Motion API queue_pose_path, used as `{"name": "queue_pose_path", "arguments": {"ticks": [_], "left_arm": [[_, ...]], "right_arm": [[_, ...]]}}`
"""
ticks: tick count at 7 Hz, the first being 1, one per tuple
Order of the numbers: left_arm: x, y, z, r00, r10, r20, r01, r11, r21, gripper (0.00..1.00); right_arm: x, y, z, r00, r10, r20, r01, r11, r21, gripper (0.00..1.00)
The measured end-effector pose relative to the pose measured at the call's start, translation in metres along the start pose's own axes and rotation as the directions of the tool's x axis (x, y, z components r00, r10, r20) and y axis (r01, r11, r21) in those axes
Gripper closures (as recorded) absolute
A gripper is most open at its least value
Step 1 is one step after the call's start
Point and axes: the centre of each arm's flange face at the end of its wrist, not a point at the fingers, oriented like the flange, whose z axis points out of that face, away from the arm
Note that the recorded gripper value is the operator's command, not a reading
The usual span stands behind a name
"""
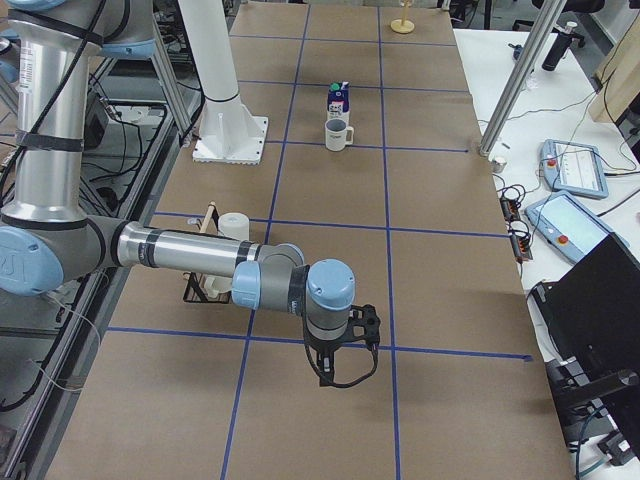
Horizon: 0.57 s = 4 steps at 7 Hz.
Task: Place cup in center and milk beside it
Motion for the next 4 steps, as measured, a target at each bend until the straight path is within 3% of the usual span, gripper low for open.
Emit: {"name": "queue_pose_path", "arguments": {"ticks": [4], "left_arm": [[-0.0045, 0.0100, 0.0097, 1.000, 0.028, 0.010, -0.028, 0.999, 0.020, 0.01]], "right_arm": [[-0.0014, 0.0011, 0.0001, 1.000, -0.004, 0.014, 0.004, 1.000, 0.002, 0.00]]}}
